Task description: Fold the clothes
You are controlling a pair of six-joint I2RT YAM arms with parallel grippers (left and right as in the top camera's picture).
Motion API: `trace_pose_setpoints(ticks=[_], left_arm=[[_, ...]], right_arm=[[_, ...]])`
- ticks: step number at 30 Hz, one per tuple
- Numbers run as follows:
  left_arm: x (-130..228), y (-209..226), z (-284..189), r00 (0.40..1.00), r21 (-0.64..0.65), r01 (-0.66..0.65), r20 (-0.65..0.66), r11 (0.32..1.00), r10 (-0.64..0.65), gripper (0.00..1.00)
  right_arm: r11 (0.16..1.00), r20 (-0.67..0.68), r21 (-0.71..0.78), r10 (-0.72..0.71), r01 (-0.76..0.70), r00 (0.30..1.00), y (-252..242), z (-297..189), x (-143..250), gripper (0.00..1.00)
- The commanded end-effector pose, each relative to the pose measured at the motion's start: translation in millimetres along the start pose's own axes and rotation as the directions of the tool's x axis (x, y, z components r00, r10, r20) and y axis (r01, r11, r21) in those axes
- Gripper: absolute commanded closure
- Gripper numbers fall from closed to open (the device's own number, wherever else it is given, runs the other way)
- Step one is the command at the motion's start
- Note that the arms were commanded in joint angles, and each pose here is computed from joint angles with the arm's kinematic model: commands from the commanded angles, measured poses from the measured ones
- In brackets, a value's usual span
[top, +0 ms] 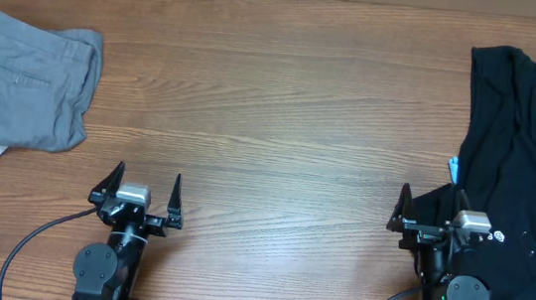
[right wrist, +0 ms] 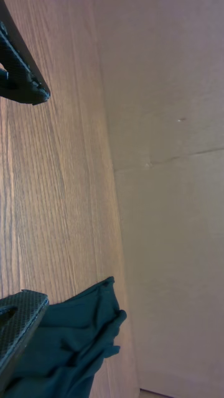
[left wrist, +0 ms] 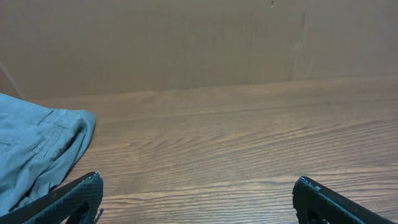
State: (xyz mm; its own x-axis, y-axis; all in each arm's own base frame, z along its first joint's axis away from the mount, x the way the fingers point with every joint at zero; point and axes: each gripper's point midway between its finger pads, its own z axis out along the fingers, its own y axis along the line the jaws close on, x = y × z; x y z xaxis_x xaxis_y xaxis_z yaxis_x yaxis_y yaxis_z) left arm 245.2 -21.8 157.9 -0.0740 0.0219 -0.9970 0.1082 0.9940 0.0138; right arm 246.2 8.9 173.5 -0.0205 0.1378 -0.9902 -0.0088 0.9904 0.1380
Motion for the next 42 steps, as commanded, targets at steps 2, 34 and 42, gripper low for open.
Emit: trace_pose_setpoints(ticks=[2, 34, 42], left_arm=[[0.0, -2.3, -0.1, 1.0, 0.013, -0.02, 0.008, 1.0, 0.02, 0.0], [1.5, 4.8, -0.1, 0.997, -0.028, -0.072, 0.0, 0.997, 0.072, 0.0], [1.5, 4.8, -0.1, 0.997, -0.028, -0.072, 0.0, 0.997, 0.072, 0.0]], right_arm=[[1.0, 0.004, -0.002, -0.007, 0.007, 1.0, -0.2, 0.1, 1.6, 0.0], [1.0, 0.004, -0.002, -0.007, 0.007, 1.0, -0.2, 0.1, 1.6, 0.0], [1.0, 0.004, -0.002, -0.007, 0.007, 1.0, -0.2, 0.1, 1.6, 0.0]])
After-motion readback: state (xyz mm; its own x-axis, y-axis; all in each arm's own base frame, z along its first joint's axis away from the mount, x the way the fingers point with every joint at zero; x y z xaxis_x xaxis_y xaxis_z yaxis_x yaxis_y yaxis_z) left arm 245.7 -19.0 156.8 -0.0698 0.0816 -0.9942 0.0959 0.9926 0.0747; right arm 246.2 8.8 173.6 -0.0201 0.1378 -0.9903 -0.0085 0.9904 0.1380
